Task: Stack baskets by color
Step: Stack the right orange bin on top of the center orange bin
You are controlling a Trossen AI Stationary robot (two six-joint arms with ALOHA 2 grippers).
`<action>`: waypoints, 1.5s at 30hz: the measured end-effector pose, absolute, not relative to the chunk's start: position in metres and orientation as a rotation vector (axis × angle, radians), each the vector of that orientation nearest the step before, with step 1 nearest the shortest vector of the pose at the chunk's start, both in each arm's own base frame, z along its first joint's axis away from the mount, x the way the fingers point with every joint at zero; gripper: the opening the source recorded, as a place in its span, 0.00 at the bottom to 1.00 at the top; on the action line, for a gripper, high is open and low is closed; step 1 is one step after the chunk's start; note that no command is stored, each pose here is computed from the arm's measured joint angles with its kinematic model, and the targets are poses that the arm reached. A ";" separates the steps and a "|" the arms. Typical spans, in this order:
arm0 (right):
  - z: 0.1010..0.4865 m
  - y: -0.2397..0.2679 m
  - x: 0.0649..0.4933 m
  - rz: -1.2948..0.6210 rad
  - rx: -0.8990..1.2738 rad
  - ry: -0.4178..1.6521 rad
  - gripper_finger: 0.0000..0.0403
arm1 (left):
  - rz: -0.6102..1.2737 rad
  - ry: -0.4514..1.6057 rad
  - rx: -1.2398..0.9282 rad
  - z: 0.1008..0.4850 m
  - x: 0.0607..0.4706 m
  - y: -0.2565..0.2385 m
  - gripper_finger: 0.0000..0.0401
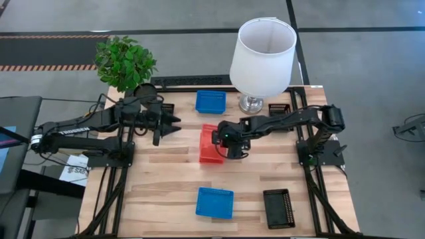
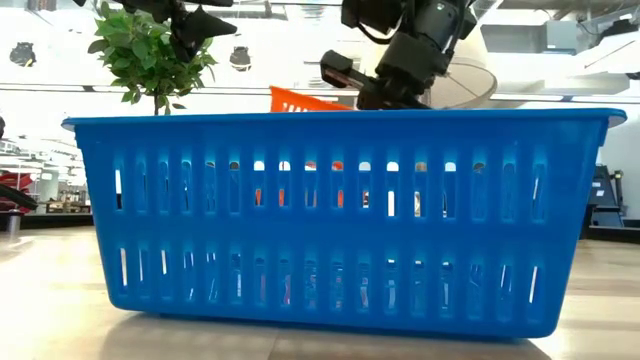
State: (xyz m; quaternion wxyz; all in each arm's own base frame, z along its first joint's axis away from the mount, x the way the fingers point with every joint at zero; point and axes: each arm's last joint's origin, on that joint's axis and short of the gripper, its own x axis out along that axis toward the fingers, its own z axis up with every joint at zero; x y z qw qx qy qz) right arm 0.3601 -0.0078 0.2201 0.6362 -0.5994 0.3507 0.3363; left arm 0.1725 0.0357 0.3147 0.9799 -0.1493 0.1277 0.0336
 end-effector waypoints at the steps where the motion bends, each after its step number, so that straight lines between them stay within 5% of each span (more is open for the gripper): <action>1: 0.220 -0.008 0.360 0.763 -1.356 0.804 0.04 | 0.071 0.259 -0.295 0.315 0.172 0.036 0.45; 15: 0.219 -0.005 0.358 0.788 -1.345 0.818 0.08 | 0.071 0.257 -0.275 0.315 0.173 0.036 0.45; 45: 0.223 -0.004 0.365 0.758 -1.351 0.714 0.39 | 0.071 0.257 -0.280 0.315 0.173 0.036 0.45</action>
